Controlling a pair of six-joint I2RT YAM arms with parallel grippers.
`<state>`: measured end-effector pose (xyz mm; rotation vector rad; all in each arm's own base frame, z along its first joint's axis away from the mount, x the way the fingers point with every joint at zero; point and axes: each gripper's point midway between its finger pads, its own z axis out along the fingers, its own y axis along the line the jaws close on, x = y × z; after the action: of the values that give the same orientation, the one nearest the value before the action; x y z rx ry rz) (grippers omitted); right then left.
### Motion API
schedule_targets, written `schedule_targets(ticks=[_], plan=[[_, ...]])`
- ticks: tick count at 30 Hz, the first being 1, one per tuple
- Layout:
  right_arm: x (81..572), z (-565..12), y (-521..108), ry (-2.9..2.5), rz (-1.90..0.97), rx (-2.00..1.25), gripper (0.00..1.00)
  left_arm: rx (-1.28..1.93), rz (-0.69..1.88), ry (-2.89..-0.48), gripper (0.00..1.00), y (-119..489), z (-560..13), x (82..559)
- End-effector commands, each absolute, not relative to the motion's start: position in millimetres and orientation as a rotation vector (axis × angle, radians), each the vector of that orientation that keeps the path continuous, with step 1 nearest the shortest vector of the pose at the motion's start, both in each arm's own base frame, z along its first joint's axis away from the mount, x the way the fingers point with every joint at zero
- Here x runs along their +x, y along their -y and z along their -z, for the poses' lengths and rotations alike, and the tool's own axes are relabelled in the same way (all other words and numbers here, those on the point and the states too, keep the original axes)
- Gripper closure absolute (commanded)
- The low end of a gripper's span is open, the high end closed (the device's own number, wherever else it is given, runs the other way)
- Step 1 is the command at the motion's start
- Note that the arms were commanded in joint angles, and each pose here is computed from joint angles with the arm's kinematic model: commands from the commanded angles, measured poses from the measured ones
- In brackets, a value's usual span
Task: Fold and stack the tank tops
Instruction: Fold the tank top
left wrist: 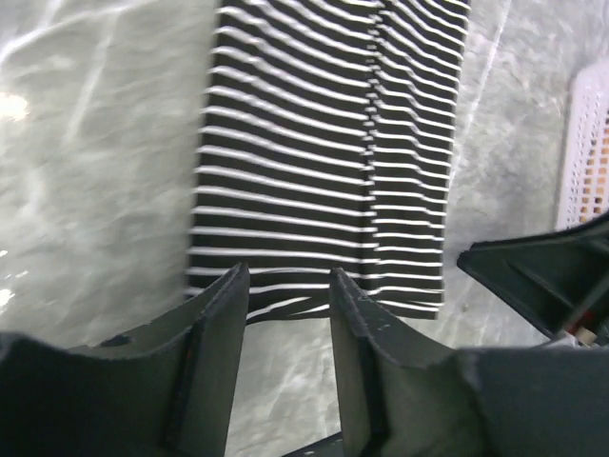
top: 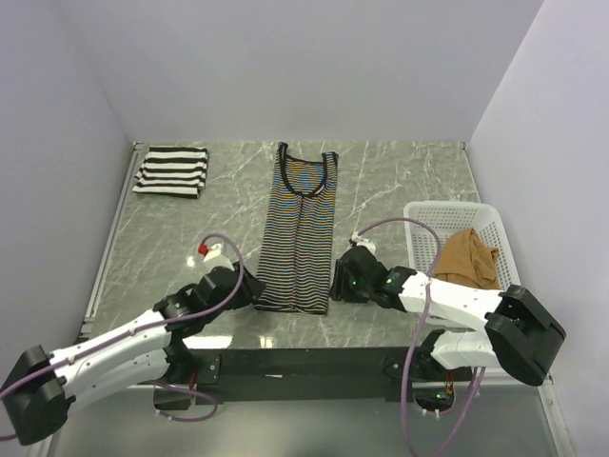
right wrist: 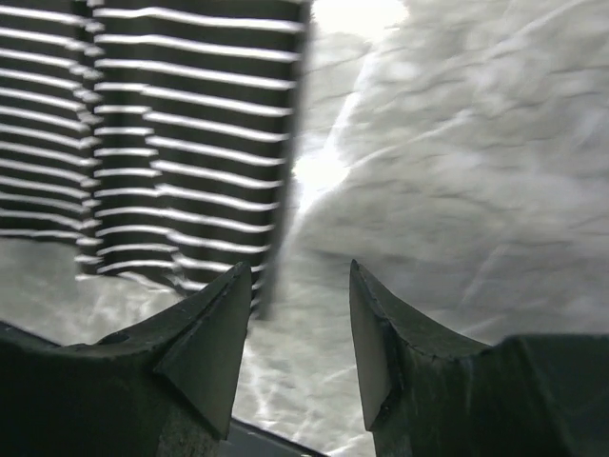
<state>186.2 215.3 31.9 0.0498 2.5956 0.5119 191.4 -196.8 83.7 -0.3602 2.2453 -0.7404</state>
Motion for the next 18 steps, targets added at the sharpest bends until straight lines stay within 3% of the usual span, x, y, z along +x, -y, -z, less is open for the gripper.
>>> schedule_targets(ticks=[1,18], plan=[[200.0,-53.4,-234.1,-2.465,-0.599,0.157,0.47,-0.49,0.788,-2.154,0.54,188.7,-91.2,195.8],[169.1,-15.1,-239.3,-2.539,-0.565,0.189,0.44,-0.582,0.615,-2.228,0.5,165.4,-38.4,190.4]])
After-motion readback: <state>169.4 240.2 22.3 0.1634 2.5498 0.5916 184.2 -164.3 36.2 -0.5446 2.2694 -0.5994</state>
